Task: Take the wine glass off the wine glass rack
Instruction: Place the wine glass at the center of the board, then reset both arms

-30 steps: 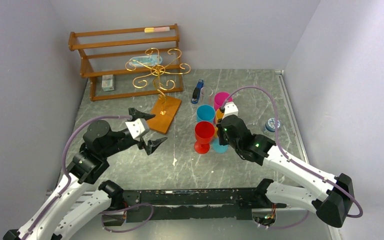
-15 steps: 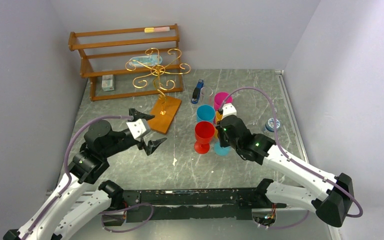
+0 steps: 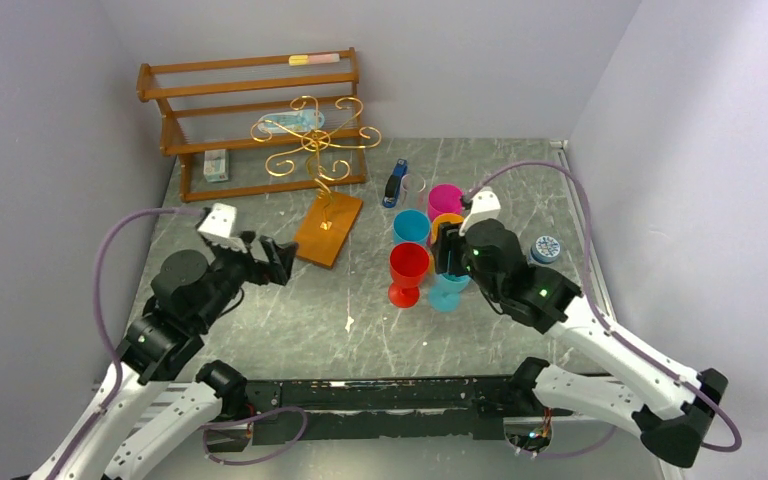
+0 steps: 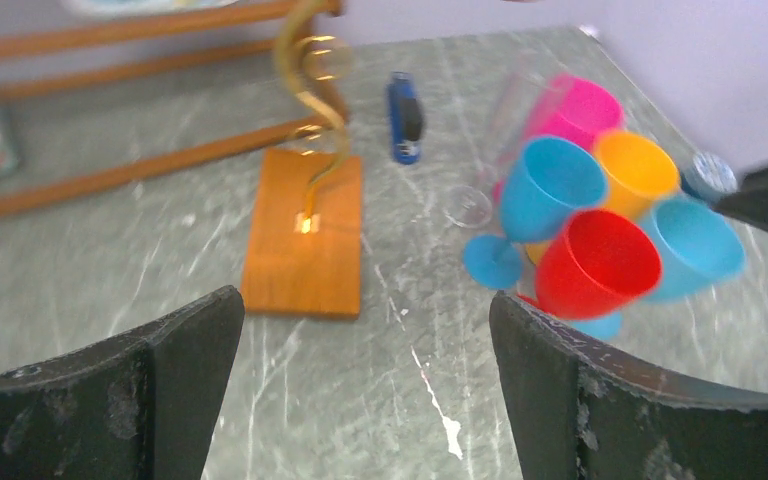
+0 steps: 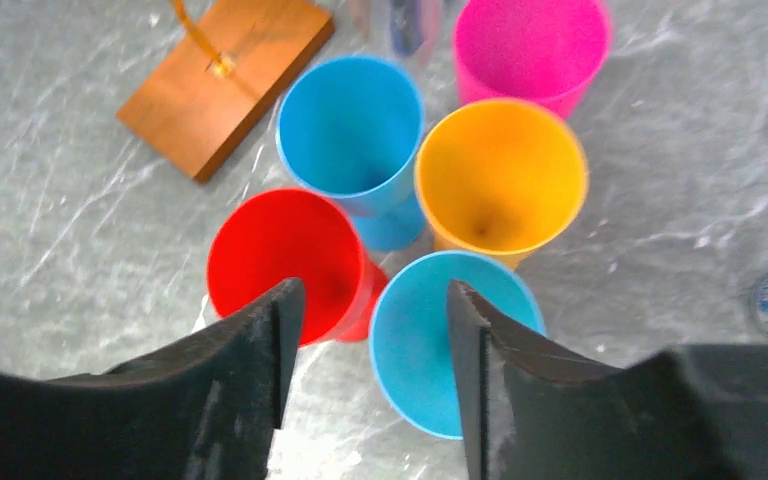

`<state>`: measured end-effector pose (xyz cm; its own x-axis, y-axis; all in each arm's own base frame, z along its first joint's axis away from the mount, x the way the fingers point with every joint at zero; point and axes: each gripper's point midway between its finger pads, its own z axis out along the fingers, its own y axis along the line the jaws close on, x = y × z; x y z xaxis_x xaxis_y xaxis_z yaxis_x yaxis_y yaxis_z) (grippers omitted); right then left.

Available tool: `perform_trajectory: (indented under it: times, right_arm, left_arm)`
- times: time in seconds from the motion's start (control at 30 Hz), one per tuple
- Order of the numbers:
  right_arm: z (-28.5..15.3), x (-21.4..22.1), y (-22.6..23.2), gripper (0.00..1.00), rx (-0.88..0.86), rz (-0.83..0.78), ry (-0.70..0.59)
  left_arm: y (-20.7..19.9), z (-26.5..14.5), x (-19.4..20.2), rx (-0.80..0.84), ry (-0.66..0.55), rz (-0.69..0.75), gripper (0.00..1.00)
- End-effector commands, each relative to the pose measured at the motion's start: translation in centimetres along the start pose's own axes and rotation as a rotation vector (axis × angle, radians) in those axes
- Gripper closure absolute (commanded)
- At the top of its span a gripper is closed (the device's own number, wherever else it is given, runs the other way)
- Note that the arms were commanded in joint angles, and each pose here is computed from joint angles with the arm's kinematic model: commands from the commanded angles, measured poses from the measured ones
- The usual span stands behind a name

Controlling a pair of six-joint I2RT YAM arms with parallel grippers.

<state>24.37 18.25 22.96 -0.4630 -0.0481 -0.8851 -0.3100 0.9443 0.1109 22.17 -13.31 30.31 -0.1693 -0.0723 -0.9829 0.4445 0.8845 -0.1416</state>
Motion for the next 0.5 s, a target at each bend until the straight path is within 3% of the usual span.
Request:
perform_trajectory:
  times: [0.0, 0.13, 0.23, 0.47]
  right_arm:
    - [-1.8, -4.5, -2.6, 0.35, 0.132, 0.104, -0.197]
    - [-1.8, -6.5, -4.4, 0.19, 0.227, 0.045, -0.259]
    - [-1.1, -8.1, -7.5, 0.16, 0.327, 0.069, -0.246]
    - [1.0, -10.3, -13.4, 0.14, 0.307, 0.234, -0.213]
  left_arm:
    - [5.5, -2.2, 1.1, -0.371, -0.027, -0.282, 0.03]
    - [6.4, -0.9, 2.2, -0.457, 0.094, -0.214, 0.02]
    - [5.6, 1.4, 2.4, -0.433, 0.175, -0.17, 0.02]
    - [7.8, 3.1, 2.3, -0.456, 0.171, -0.22, 0.02]
